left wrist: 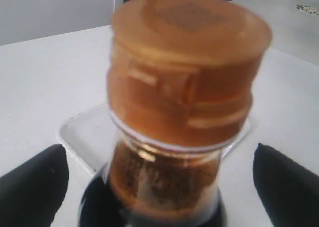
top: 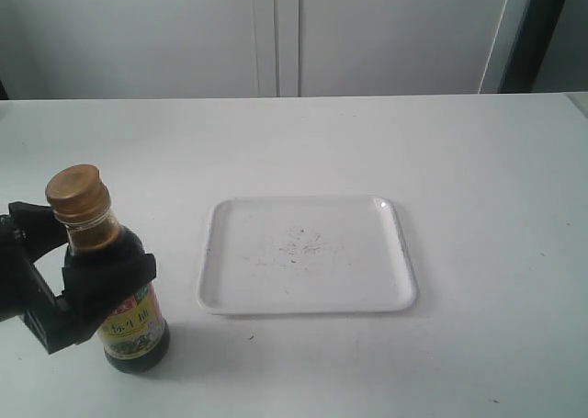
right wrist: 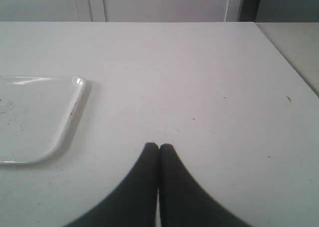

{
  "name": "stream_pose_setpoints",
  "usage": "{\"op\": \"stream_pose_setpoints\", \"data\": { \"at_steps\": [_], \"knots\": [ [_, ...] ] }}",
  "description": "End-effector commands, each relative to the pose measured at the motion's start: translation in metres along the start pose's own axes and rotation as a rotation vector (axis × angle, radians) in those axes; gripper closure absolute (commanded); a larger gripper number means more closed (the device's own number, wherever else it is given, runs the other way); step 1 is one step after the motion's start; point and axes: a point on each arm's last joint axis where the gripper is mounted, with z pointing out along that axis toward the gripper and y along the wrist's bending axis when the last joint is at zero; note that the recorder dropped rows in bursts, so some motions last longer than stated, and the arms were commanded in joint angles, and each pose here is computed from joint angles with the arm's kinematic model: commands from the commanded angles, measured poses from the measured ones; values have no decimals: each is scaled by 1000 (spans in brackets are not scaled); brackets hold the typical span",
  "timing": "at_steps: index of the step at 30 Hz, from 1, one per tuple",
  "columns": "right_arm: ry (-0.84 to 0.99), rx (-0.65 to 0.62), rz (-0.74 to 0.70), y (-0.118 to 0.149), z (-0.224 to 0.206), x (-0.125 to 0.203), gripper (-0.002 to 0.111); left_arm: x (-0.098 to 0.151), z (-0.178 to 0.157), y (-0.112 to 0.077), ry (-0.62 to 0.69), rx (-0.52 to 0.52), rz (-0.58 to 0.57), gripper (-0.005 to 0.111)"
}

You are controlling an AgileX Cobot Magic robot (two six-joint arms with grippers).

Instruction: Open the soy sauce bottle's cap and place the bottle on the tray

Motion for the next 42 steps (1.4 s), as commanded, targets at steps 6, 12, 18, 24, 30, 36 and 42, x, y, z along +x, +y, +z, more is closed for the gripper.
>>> {"op": "stream_pose_setpoints", "data": {
  "at_steps": [6, 12, 18, 24, 30, 36, 42],
  "knots": [
    [-8, 6, 2, 0, 0, 1, 108, 10, 5, 3, 27, 7, -11, 2],
    [-8, 6, 2, 0, 0, 1, 108, 16, 7, 5, 52, 11, -13, 2],
    [-8, 6, 2, 0, 0, 1, 108, 24, 11, 9, 79, 3, -23, 2],
    [-8, 6, 2, 0, 0, 1, 108, 35, 15, 12, 123, 11, -22, 2],
    [-8, 6, 19, 0, 0, 1, 108, 41, 17, 14, 142, 5, -33, 2],
    [-8, 6, 19, 0, 0, 1, 108, 41, 17, 14, 144, 7, -29, 20],
    [-8, 6, 19, 0, 0, 1, 108, 41, 17, 14, 146, 12, -26, 76]
  ]
}}
